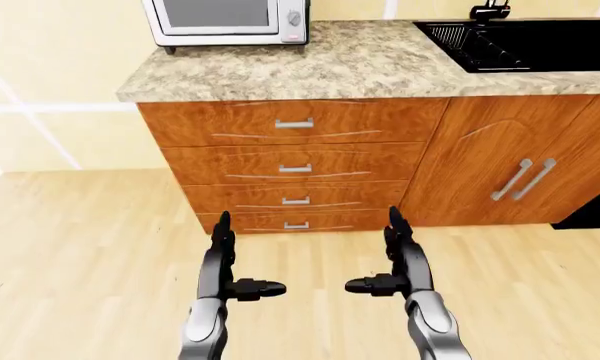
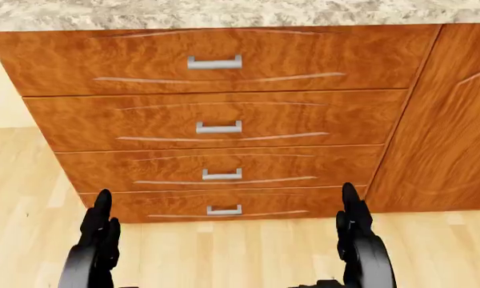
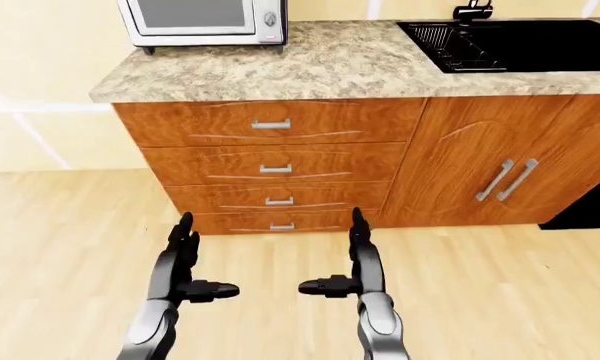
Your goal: Open the toaster oven door.
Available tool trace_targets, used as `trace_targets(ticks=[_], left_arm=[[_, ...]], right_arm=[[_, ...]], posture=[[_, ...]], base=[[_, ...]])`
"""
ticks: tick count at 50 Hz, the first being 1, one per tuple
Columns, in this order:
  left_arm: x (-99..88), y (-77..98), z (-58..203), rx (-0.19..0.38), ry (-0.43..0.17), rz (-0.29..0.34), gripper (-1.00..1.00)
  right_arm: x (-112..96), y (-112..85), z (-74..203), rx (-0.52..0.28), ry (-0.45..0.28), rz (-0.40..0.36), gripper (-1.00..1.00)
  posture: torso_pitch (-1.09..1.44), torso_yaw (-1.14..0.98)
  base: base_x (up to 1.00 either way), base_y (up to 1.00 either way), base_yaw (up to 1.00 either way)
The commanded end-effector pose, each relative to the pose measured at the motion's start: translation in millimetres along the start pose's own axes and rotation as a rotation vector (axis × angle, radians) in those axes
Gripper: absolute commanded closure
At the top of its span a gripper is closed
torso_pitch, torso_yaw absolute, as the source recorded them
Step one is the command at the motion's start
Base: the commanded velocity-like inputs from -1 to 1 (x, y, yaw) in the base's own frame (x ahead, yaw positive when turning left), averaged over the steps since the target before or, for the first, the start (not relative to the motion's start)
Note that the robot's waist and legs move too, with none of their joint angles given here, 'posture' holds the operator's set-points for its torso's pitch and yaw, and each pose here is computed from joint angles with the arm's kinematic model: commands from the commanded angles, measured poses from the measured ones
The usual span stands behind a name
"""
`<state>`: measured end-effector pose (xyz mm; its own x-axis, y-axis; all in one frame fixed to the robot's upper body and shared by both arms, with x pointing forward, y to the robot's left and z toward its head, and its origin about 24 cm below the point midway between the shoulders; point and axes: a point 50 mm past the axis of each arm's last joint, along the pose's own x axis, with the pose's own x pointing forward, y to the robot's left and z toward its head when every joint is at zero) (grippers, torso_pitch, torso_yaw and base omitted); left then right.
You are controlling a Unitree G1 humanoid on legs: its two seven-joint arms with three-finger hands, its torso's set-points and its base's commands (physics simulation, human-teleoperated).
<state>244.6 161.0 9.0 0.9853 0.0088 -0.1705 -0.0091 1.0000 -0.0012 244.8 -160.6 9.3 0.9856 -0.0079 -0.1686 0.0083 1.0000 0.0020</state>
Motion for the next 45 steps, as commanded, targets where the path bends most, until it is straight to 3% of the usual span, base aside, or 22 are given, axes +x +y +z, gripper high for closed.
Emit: trace_targets(ticks=[1, 13, 30, 45], left_arm=[[3.9, 1.2, 31, 0.029, -0.171, 0.003, -1.0], [6.1, 1.2, 45, 0.046, -0.195, -0.001, -1.0], [-4.5, 7.4, 135, 0.07, -0.323, 0.016, -1.0], [-19.0, 7.7, 203, 0.084, -0.421, 0.018, -1.0]], right_arm=[[6, 2.5, 38, 0.005, -0.166, 0.0, -1.0], [9, -2.1, 53, -0.005, -0.185, -0.027, -1.0], [-3, -10.4, 127, -0.005, -0.324, -0.049, -1.0], [-26, -13.8, 196, 0.031, -0.447, -0.039, -1.0]], posture=[[0.0, 0.0], [0.0, 0.0], [0.0, 0.0], [0.0, 0.0]], base=[[0.0, 0.0, 0.0], [0.0, 0.0, 0.0], [0.0, 0.0, 0.0], [0.0, 0.0, 0.0]])
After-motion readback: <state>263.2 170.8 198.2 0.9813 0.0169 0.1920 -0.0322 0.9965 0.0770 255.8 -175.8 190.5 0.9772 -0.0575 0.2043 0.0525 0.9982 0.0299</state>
